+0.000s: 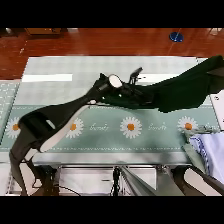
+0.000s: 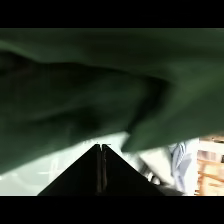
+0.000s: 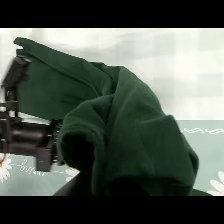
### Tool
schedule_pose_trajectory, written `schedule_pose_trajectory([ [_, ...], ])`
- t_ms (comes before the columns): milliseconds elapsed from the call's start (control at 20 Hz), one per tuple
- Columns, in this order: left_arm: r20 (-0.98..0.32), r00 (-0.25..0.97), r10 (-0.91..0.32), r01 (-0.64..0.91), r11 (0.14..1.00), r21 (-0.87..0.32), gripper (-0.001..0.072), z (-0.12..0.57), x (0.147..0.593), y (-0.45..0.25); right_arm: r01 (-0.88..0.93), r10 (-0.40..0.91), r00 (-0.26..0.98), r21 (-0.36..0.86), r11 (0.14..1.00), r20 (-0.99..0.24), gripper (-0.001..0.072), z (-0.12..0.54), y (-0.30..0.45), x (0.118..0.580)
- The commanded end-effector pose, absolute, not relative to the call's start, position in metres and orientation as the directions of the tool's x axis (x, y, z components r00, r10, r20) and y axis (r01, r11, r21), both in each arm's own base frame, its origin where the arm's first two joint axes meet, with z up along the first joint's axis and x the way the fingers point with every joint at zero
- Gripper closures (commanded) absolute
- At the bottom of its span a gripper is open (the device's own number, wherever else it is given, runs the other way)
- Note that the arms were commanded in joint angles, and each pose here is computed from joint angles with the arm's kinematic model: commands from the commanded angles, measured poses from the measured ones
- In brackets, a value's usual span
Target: Fold the shirts.
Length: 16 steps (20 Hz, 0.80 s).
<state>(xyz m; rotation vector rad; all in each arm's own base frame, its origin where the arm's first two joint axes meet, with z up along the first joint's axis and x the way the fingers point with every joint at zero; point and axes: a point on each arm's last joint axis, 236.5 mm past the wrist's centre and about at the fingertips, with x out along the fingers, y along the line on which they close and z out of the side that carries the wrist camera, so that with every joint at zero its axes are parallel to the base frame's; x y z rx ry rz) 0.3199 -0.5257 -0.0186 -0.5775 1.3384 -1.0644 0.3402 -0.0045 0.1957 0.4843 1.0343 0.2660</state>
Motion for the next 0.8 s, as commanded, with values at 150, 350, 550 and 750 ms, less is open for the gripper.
schedule_pose_trajectory([
  [150,-0.414,-0.134,-0.9,0.234,0.377,-0.896,0.0688,-0.03,0.31,-0.56,0.022,0.38,0.514,0.455,0.89,-0.769,0.0691,0.21,-0.004,0.319],
  [350,-0.318,-0.078,-0.945,0.448,0.252,-0.858,0.0689,0.074,0.366,-0.493,0.06,0.307,0.523,0.393,0.918,-0.796,0.0691,0.204,-0.016,0.325],
  [550,-0.238,0.038,-0.971,0.645,0.206,-0.736,0.0689,0.215,0.398,-0.363,0.007,0.353,0.497,0.411,0.912,-0.793,0.0691,0.191,0.021,0.351],
  [750,-0.201,0.283,-0.938,0.733,0.346,-0.585,0.0689,0.318,0.398,-0.223,-0.056,0.42,0.529,0.463,0.885,-0.738,0.0691,0.171,0.086,0.411],
])
